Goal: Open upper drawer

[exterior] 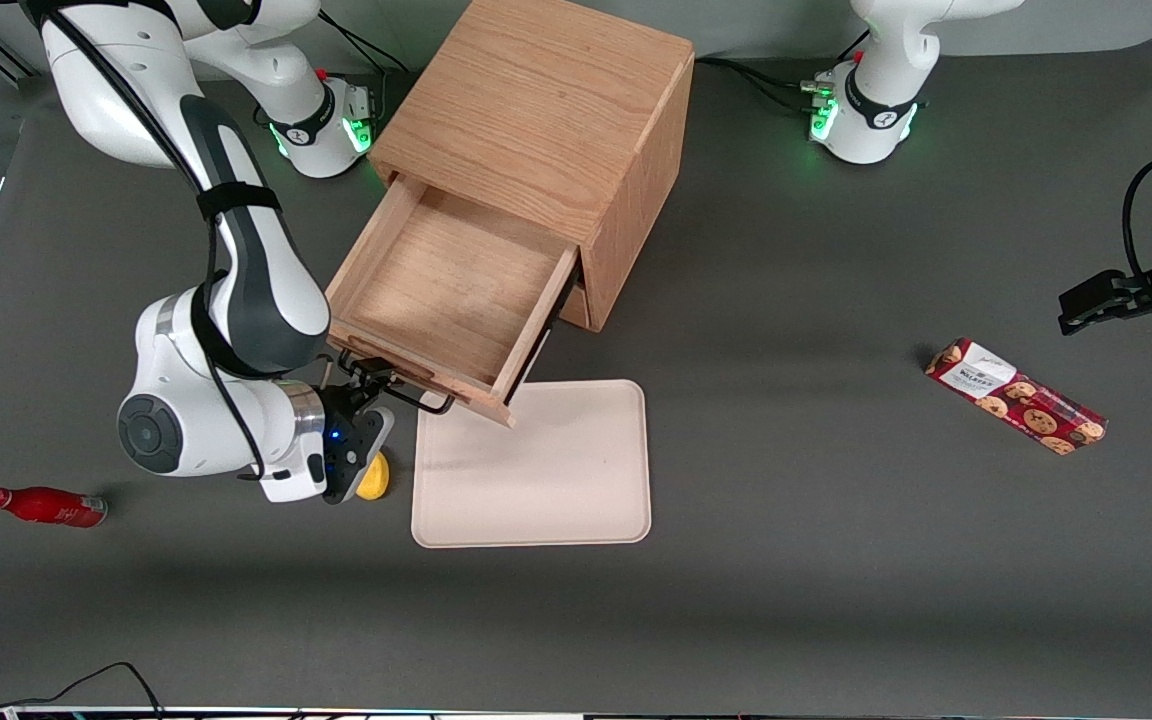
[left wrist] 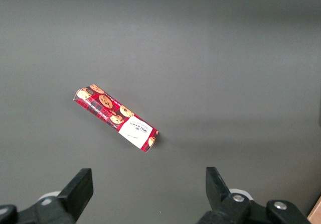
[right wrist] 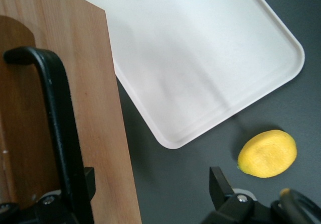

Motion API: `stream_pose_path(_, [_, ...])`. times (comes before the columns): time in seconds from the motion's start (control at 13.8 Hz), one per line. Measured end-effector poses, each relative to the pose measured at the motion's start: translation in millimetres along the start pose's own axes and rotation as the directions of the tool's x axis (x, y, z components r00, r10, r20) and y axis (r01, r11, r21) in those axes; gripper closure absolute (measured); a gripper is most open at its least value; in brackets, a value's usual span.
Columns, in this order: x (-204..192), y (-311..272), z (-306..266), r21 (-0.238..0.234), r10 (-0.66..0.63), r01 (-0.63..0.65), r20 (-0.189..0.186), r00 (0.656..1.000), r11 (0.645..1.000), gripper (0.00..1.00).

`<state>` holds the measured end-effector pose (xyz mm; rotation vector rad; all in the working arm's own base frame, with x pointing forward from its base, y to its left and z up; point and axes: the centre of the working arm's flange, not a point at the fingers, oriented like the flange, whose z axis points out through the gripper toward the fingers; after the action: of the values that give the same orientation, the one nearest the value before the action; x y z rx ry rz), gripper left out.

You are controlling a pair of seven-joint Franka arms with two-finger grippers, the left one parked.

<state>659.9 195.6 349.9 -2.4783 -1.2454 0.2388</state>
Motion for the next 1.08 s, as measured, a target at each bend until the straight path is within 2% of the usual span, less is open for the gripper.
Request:
stream_pose_path(0.79, [-2, 11, -9, -0.013, -0.01, 0.01, -0.017, 1.0, 1.0, 0.0])
stream_pose_path(1.08, [6, 7, -32, -0.046, -0.035, 0.033, -0.05, 0.998, 0.998, 0.0])
